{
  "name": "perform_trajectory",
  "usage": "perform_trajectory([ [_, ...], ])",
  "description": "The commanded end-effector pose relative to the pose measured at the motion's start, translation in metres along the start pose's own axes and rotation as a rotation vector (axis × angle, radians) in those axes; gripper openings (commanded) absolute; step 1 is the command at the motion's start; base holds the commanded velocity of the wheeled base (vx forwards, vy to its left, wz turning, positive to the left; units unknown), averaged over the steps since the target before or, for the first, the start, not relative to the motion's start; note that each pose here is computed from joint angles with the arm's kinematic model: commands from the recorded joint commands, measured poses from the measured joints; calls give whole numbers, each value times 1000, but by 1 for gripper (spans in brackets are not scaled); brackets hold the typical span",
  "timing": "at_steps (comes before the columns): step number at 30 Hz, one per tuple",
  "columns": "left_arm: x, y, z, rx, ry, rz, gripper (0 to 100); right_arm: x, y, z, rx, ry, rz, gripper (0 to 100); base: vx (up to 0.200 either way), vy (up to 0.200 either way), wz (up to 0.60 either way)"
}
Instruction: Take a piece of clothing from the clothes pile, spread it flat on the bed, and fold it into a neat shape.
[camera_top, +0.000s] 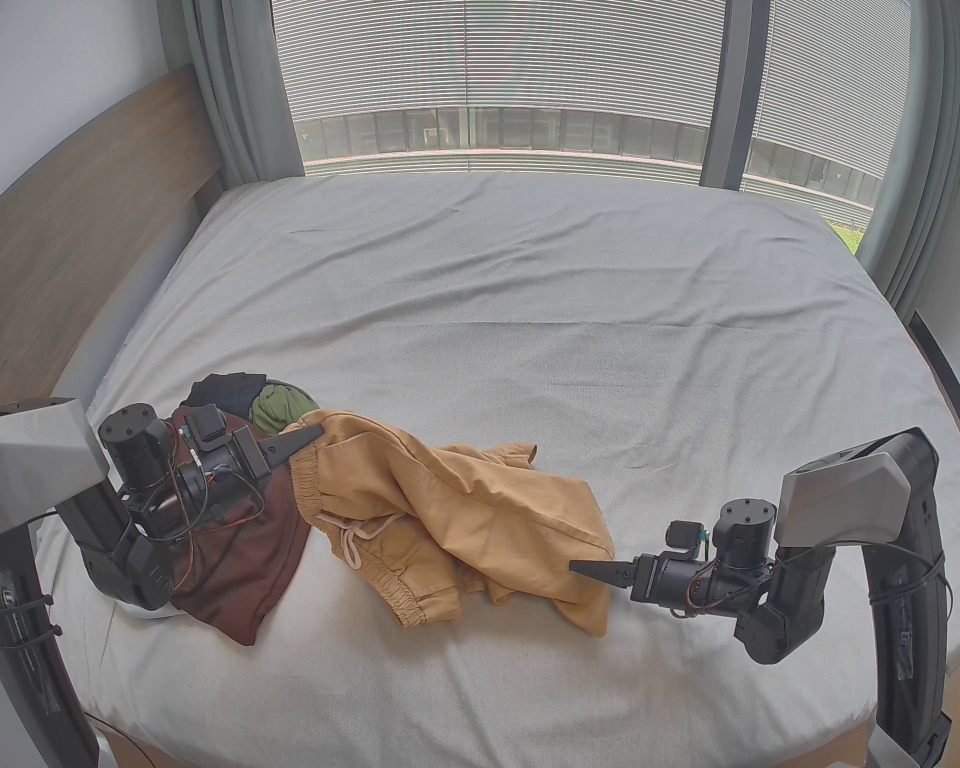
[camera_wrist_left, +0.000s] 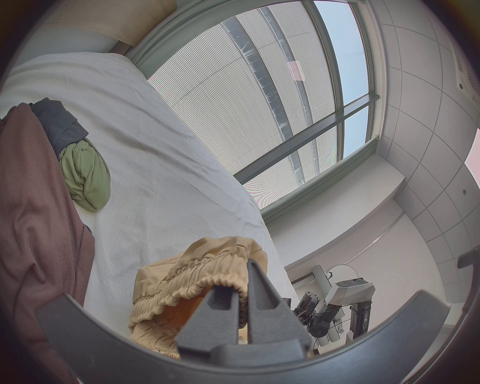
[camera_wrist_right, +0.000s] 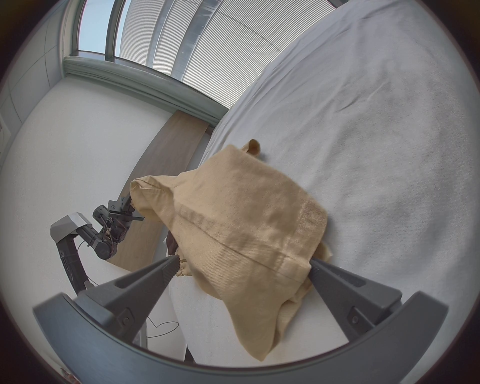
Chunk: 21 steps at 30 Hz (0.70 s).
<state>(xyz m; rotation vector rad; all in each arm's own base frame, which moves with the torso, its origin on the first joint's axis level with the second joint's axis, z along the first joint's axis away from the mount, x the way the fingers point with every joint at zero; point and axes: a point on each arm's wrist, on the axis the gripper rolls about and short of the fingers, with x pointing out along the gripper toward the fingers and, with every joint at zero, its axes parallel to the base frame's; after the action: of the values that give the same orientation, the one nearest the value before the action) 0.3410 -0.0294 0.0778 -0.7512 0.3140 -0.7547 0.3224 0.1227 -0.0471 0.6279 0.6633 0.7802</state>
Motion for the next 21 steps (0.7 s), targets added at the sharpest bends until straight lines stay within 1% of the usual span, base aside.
perform_trajectory([
  [1,0,2,0,-2,-2,5,0,3,8,-1,-11,6,20,100,0,0,0],
  [8,1,6,-1,-9,1,11,0,-11,23,11,-28,-26,32,100,0,0,0],
  [12,1,7,-2,-10,3,11,0,-27,36,26,-46,-69,45,100,0,0,0],
  [15,1,7,-2,-10,3,11,0,-31,41,30,-38,-82,52,100,0,0,0],
  [21,1,7,-2,-9,4,12,0,-35,40,32,-30,-91,46,100,0,0,0],
])
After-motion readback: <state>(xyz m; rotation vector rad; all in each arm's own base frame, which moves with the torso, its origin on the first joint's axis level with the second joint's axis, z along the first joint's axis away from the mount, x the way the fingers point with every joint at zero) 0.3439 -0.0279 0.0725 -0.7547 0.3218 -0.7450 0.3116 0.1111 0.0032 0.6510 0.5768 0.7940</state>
